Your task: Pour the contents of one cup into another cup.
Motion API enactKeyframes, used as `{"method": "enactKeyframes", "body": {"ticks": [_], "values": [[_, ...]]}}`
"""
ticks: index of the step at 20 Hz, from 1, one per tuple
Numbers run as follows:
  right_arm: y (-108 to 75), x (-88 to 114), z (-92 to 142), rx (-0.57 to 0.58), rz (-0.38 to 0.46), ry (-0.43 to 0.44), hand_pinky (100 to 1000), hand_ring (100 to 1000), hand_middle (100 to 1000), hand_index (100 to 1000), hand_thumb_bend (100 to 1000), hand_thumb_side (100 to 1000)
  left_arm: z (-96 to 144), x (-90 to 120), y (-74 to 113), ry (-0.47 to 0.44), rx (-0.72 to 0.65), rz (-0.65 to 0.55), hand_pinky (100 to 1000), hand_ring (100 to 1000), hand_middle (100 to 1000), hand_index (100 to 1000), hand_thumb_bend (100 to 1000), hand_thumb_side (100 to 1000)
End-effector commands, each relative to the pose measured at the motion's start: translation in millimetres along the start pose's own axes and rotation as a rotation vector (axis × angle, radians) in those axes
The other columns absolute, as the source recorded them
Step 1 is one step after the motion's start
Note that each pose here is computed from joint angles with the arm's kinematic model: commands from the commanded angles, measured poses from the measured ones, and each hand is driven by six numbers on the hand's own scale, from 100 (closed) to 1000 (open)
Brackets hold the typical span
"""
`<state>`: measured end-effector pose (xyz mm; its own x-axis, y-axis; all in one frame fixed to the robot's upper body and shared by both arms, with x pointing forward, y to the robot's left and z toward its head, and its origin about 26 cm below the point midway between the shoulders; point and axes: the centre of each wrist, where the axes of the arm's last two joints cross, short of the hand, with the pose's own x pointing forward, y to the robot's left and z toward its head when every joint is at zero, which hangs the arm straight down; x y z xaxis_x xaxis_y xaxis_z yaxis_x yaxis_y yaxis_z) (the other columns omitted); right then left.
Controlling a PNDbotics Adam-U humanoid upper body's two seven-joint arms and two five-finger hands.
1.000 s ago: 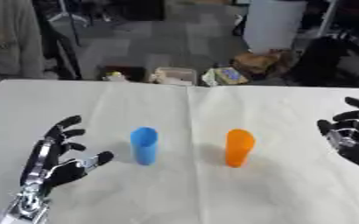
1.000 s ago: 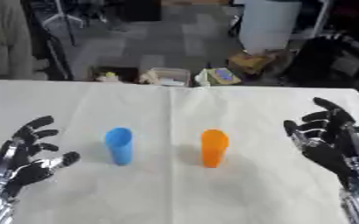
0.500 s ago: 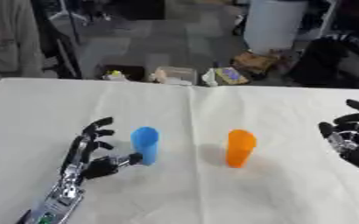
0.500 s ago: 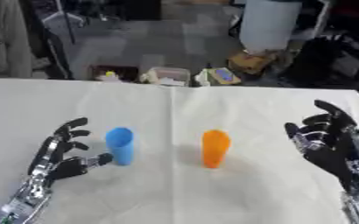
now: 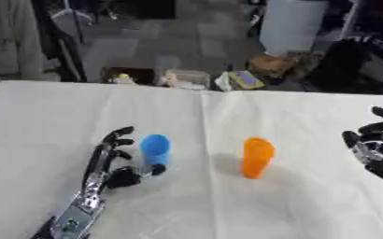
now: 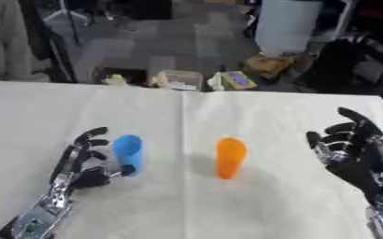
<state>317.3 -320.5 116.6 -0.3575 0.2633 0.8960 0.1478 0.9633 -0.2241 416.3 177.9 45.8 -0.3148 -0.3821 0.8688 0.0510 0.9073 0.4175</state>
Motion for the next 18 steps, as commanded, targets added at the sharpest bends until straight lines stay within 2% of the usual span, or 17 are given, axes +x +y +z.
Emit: {"method": "enactKeyframes", "body": {"ticks": [1, 11, 18], "values": [[-2.2, 10, -5, 0.005, 0.002, -0.037, 537, 572, 554, 882, 425, 200, -9, 6, -0.3, -0.023, 0.016, -0.005, 569, 762, 816, 858, 952, 270], [-0.1, 10, -6, 0.013, -0.003, -0.039, 536, 572, 553, 883, 416, 204, -13, -3, -11.3, -0.001, 0.006, 0.002, 549, 736, 788, 854, 950, 267], [0.9, 10, -6, 0.017, -0.006, -0.039, 536, 572, 553, 883, 410, 208, -18, 3, -15.2, -0.026, -0.007, 0.008, 519, 694, 746, 842, 926, 242]]}}
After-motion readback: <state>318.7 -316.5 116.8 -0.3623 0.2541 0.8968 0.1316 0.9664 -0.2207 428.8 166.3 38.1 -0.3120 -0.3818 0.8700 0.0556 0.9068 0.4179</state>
